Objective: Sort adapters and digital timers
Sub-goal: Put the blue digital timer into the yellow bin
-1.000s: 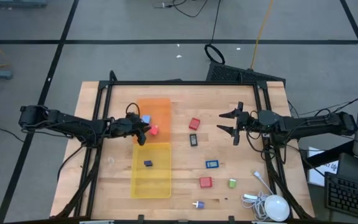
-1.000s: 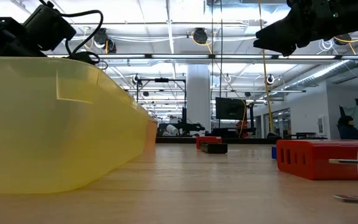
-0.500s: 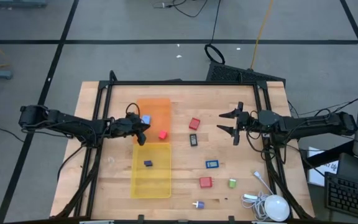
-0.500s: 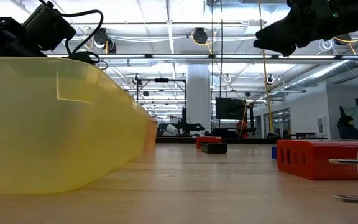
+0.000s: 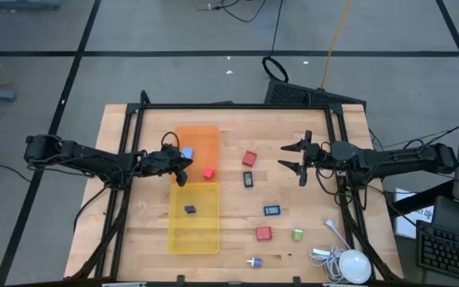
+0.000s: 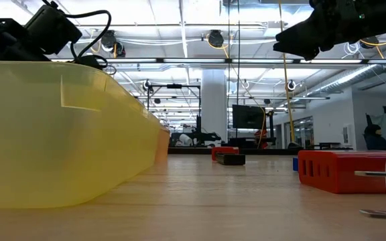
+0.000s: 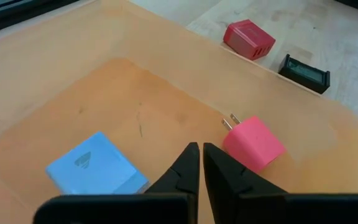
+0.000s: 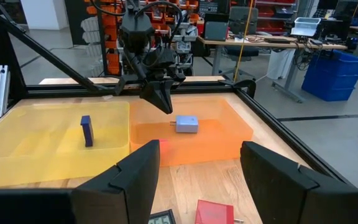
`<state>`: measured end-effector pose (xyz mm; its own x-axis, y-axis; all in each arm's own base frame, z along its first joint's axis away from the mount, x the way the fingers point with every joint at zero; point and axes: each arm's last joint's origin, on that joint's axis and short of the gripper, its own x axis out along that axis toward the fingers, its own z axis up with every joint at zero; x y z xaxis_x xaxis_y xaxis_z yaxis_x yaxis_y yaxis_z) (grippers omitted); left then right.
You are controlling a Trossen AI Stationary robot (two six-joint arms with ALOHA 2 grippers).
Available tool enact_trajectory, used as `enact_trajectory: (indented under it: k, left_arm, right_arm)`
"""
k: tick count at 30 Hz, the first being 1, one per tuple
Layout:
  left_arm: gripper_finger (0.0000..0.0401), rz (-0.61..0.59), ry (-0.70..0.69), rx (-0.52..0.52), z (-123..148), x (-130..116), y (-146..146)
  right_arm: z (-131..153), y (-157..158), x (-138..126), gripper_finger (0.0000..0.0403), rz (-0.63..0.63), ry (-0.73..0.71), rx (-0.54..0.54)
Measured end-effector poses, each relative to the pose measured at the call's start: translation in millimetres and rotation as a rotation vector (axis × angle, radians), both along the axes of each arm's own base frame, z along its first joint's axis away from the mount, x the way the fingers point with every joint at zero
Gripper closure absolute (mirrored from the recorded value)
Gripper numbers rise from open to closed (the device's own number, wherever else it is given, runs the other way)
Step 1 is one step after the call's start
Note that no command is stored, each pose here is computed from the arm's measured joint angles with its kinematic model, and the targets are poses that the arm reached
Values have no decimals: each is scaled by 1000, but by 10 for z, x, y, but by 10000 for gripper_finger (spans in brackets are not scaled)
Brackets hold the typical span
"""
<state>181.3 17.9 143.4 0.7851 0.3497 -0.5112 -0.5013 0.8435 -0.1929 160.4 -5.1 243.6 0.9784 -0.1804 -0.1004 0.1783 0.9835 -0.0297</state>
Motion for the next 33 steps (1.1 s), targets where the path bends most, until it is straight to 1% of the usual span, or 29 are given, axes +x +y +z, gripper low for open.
enact_trajectory:
  k: [5,12,15,23,25,28,30,33]
  left_arm:
    - [399,1,-1,0,0,0,0]
    - [375,1,-1,0,0,0,0]
    - [374,1,-1,0,1,0,0]
    - [398,0,-1,-3,0,0,0]
    - [398,-38,-5,-17,3,6,-15]
    - [389,-178,-13,-67,9,23,-76]
    - [384,-243,-24,-102,14,31,-122]
    - [381,-244,-39,-106,26,38,-148]
  right_arm:
    - [0,0,0,190,0,0,0]
    - [0,0,0,190,0,0,0]
    - [0,0,0,190,0,0,0]
    - [0,0,0,191,0,0,0]
    - [0,0,0,190,0,0,0]
    - [0,0,0,190,0,0,0]
    - [0,0,0,190,0,0,0]
    - [-1,0,1,190,0,0,0]
